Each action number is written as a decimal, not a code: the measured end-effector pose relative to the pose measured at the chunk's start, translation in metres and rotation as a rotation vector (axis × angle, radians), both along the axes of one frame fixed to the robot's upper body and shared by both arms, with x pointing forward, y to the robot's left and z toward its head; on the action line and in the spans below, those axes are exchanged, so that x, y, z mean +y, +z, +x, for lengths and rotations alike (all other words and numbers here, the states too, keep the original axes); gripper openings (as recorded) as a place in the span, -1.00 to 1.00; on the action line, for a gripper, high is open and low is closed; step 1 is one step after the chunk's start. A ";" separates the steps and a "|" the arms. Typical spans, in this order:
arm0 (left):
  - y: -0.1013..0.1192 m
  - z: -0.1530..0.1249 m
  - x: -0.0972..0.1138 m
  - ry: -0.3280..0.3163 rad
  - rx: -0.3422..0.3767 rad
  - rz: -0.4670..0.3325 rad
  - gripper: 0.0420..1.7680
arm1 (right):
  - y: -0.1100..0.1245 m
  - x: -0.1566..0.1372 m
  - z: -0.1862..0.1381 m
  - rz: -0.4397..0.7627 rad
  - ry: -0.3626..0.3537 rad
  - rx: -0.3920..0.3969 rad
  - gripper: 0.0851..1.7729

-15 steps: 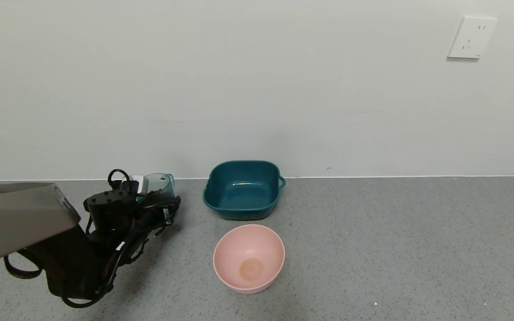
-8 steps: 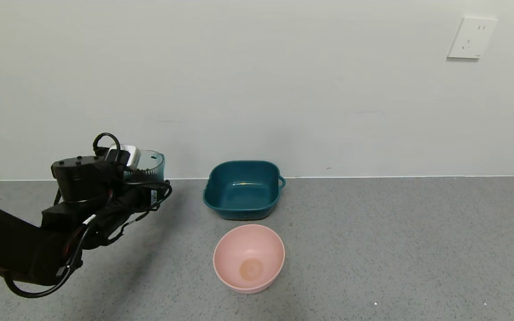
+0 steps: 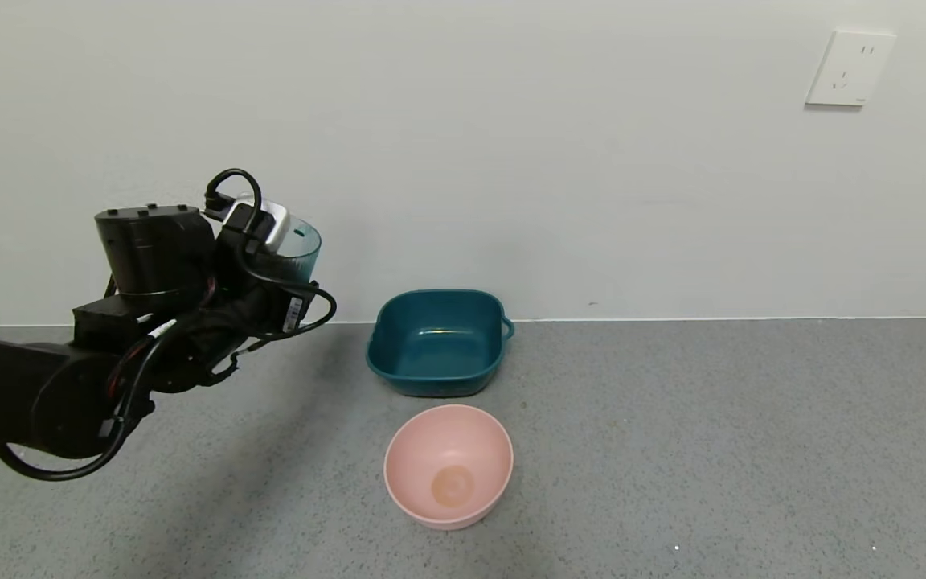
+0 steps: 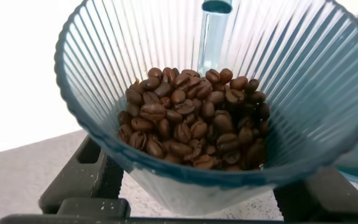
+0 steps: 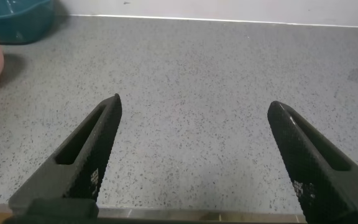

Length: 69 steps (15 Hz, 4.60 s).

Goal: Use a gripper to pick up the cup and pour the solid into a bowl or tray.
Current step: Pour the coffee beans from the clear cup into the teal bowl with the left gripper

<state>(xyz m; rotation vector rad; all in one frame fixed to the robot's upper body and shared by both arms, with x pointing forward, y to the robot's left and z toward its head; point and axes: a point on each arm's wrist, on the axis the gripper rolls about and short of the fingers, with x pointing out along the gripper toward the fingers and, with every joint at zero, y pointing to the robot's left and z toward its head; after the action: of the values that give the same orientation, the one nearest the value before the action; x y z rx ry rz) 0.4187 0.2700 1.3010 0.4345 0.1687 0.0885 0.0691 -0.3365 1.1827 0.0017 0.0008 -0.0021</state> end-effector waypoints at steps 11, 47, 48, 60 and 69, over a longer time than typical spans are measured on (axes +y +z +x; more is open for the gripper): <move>-0.005 0.049 -0.032 0.057 0.029 0.285 0.48 | 0.000 0.000 0.000 0.000 0.000 0.000 0.93; -0.065 0.091 -0.073 -0.044 0.238 1.126 0.48 | 0.000 0.000 0.000 0.000 0.000 -0.001 0.93; -0.066 0.091 -0.073 -0.039 0.249 1.142 0.48 | 0.000 0.000 0.000 0.000 0.000 -0.001 0.93; -0.074 0.091 -0.077 -0.042 0.278 1.201 0.48 | 0.000 0.000 0.000 0.000 0.000 0.000 0.93; -0.070 0.091 -0.077 -0.027 0.259 1.232 0.48 | 0.000 0.000 0.000 0.000 0.000 0.000 0.93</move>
<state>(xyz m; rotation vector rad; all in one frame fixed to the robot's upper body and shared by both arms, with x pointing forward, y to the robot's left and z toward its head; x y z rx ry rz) 0.5101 0.1925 1.2313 1.6800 0.3575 0.1025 0.0690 -0.3365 1.1828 0.0013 0.0004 -0.0017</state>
